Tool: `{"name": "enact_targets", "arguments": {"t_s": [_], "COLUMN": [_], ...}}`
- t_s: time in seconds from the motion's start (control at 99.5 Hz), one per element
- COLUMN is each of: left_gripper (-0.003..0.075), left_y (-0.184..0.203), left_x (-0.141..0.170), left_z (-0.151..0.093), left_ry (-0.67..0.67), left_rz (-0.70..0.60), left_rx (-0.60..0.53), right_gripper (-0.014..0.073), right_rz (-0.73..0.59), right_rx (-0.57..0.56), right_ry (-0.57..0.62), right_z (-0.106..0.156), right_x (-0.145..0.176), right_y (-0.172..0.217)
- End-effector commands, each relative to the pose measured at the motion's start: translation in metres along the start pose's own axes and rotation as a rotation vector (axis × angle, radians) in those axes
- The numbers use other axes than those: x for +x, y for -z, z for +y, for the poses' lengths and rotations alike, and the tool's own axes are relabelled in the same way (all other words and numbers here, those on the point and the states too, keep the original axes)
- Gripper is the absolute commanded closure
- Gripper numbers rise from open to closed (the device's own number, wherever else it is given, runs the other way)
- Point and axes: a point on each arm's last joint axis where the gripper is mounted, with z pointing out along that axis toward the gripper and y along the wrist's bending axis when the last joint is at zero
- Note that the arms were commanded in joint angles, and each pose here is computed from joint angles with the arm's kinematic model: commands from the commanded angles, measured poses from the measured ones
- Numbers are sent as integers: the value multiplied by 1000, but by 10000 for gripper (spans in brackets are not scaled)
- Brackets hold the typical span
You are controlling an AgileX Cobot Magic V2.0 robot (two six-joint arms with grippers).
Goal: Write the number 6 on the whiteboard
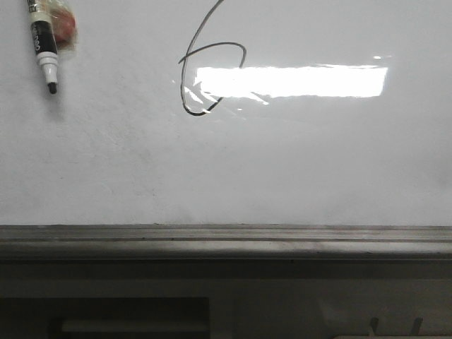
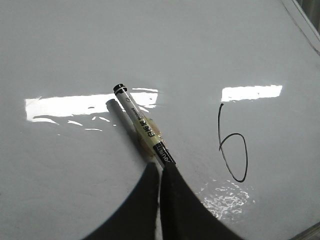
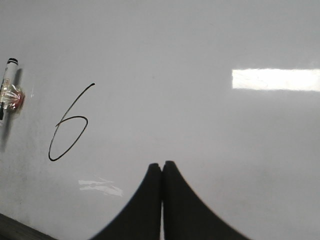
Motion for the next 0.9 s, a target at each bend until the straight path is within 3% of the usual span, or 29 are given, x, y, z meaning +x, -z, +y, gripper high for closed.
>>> {"name": "enact_targets", "arguments": {"t_s": [0.0, 0.141, 0.251, 0.332, 0.442, 0.674, 0.895], "left_gripper": [740, 740, 740, 740, 740, 740, 740], "left_y": [0, -3, -6, -6, -4, 9, 16], "left_x": [-8, 0, 12, 20, 31, 49, 61], "left_z": [-2, 2, 5, 7, 14, 26, 29], "left_ry": [-3, -140, -99, -142, -159, -166, -180], "left_rz": [-20, 3, 38, 91, 140, 101, 61], "left_rx": [20, -27, -76, -103, -212, -414, -481], "right_gripper": [661, 661, 661, 661, 661, 661, 661], "right_rz": [-61, -61, -61, -61, -61, -61, -61], "right_rx": [48, 48, 48, 48, 48, 48, 48], "right_ry": [3, 3, 3, 3, 3, 3, 3], "right_z": [-4, -4, -4, -4, -4, -4, -4], "right_x": [-12, -12, -12, -12, -12, -12, -12], "right_y": [1, 1, 1, 1, 1, 1, 1]}}
